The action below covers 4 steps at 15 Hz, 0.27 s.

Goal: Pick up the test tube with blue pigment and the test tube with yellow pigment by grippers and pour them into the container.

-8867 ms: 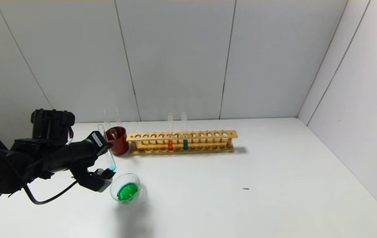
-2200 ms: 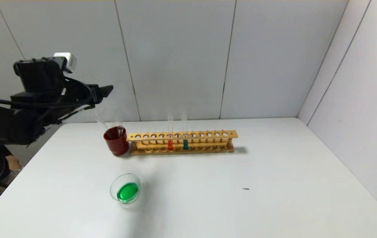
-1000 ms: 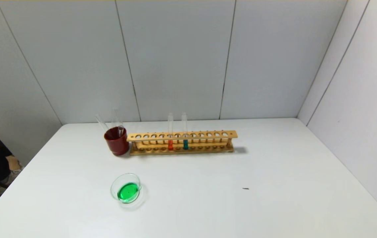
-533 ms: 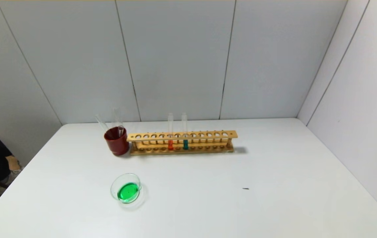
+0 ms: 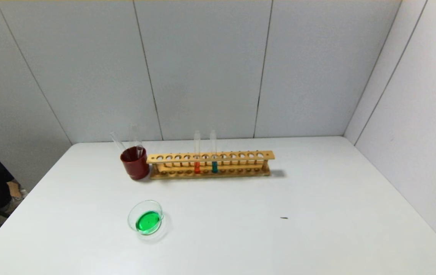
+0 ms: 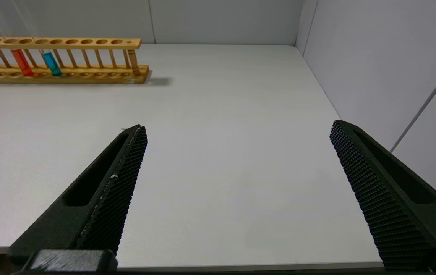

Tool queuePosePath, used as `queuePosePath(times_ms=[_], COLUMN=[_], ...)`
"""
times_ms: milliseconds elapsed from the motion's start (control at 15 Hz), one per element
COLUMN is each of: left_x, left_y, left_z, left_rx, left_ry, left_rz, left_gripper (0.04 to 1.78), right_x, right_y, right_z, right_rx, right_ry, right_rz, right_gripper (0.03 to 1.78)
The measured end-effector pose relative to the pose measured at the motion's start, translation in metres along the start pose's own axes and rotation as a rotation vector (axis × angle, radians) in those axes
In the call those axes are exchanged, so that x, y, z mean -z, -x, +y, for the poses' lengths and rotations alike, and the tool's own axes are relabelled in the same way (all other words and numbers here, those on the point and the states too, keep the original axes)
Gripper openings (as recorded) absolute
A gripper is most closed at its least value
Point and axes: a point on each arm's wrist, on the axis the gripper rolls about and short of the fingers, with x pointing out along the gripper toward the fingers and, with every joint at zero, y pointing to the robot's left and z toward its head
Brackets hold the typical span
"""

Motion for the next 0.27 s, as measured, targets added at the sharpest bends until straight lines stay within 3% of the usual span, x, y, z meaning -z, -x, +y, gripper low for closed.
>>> queuePosePath(times_ms=[267], left_x=[-0.0001], left_y=[0.0], left_z=[0.0001], left_rx=[-0.002], left_ry=[0.008], left_rz=[-0.001], left_gripper=[1.74], right_x=[0.0001], right_y=[0.0], right_z=[0.0], right_rx=[0.0], right_ry=[-0.002], right_rz=[0.001], right_gripper=[1.75])
